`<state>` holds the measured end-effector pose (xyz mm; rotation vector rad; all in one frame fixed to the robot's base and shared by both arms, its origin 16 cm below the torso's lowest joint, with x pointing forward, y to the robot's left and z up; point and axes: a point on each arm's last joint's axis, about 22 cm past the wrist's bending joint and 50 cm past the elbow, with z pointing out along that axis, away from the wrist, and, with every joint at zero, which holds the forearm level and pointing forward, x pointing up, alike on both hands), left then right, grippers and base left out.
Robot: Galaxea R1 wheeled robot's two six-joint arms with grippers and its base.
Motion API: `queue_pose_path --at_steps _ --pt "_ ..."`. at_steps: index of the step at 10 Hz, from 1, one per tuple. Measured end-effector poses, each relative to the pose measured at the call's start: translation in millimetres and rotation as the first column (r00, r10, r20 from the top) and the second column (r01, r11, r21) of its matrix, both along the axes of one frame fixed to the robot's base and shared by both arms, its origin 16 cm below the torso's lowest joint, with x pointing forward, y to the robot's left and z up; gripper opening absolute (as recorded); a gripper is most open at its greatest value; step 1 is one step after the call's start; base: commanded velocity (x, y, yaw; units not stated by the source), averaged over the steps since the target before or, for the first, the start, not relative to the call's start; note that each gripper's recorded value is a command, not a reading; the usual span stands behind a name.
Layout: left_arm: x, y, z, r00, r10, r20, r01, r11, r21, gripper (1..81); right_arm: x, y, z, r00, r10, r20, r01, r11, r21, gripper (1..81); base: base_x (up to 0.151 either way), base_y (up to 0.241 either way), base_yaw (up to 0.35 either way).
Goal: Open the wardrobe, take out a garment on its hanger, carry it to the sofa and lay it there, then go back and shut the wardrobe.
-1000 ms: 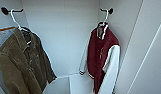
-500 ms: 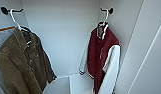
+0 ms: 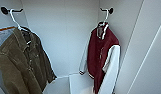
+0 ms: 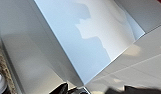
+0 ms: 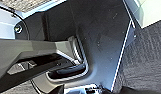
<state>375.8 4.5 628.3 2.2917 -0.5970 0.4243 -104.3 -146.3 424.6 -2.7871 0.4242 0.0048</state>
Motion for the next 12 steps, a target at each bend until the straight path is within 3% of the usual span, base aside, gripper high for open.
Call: queue_pose_path --at_steps 3,4,5,6,10,12 --pt "23.1 -3.5 27.2 1.000 -0.019 -0.023 0.020 0.999 0.034 81.1 0.6 -0.5 -0.1 1.000 0.000 0.001 0.000 1.0000 -0.001 81.1 0.000 0.000 0.000" --pt "42.0 -22.5 60.9 0.999 -0.033 0.018 0.033 0.999 -0.020 81.1 0.2 -0.4 0.0 1.000 0.000 0.001 0.000 1.0000 -0.001 81.1 0.000 0.000 0.000" --pt "76.4 -29.1 92.5 0.998 -0.019 0.063 0.021 0.999 -0.040 81.1 0.3 -0.4 0.0 1.000 0.000 0.001 0.000 1.0000 -0.001 81.1 0.000 0.000 0.000" --pt "104.6 -30.7 115.7 0.996 -0.004 0.094 0.007 0.999 -0.041 81.1 0.8 -0.5 0.0 1.000 -0.001 0.001 0.001 1.0000 -0.001 81.1 0.000 0.000 0.000" --pt "169.0 -34.0 174.8 0.992 0.068 0.109 -0.066 0.998 -0.022 81.1 0.8 -0.5 0.1 1.000 -0.001 0.000 0.001 1.0000 -0.001 81.1 0.000 0.000 0.000" --pt "203.7 -55.9 227.3 0.985 0.089 0.149 -0.083 0.995 -0.049 81.1 0.7 -1.6 0.0 1.000 -0.001 -0.001 0.001 1.0000 -0.003 81.1 0.000 0.000 0.000"
